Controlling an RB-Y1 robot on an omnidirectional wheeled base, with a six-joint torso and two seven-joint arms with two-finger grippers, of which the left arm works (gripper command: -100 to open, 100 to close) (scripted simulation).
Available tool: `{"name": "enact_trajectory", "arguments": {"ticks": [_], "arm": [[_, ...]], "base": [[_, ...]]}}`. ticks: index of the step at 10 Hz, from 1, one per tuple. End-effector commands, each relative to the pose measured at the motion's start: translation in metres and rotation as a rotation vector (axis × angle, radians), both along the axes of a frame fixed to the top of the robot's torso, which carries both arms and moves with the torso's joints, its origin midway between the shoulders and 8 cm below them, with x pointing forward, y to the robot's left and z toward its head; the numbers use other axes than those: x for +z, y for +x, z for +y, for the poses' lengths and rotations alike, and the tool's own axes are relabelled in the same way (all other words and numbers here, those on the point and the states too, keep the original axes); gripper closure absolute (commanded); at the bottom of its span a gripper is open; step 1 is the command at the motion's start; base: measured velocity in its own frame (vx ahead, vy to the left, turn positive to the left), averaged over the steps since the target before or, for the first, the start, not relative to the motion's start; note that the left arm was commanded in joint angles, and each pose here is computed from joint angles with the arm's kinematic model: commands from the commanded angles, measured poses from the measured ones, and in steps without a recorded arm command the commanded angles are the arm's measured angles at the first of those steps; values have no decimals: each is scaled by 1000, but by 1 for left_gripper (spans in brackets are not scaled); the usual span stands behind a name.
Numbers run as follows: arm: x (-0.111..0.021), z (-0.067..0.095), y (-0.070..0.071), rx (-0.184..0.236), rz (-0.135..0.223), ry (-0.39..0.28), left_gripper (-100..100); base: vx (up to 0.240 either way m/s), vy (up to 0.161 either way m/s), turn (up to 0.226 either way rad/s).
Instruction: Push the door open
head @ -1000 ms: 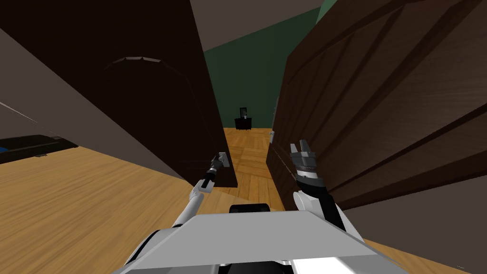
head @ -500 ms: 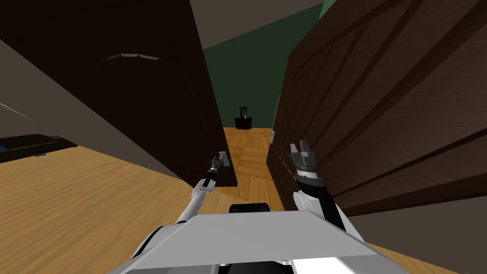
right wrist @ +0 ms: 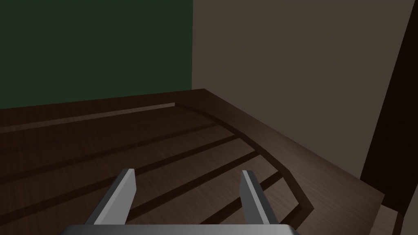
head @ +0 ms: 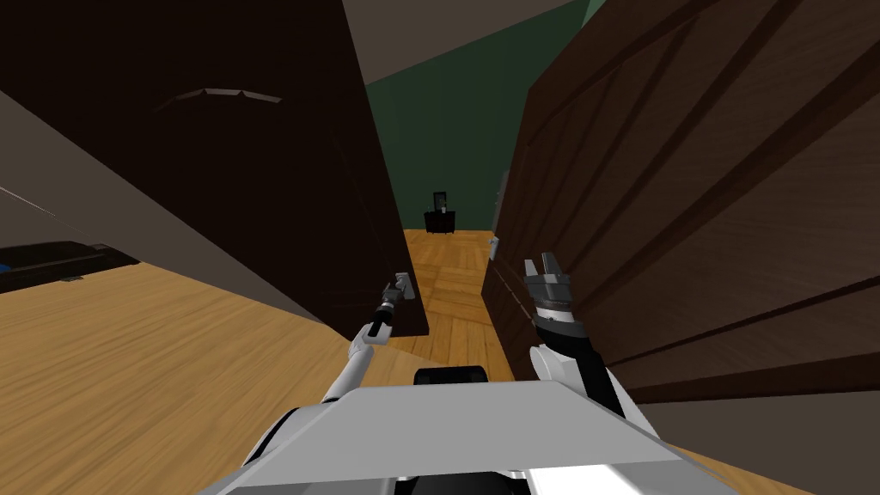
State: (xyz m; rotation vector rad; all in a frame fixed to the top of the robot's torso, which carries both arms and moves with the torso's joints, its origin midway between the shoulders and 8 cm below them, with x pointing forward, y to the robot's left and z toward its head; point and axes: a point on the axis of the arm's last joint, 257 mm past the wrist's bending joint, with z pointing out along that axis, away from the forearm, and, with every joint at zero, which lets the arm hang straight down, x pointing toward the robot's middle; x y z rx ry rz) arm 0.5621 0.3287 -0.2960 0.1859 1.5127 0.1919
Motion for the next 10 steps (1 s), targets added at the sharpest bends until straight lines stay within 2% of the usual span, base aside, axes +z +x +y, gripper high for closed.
{"name": "enact_trajectory", "arguments": {"ticks": [1,2,7,9,10], "arm": [[22,8,10,15,-50,-79,100],[22,8,10,14,-50,-96,100],[22,8,10,14,-50,-96,100],[22,8,14,28,-53,-209,100],[22,8,14,27,-54,-226,100]], "base": [[51,-24,14],[44,-14,-13],[8,0,-5],[43,-11,26],[49,-9,-6]]}}
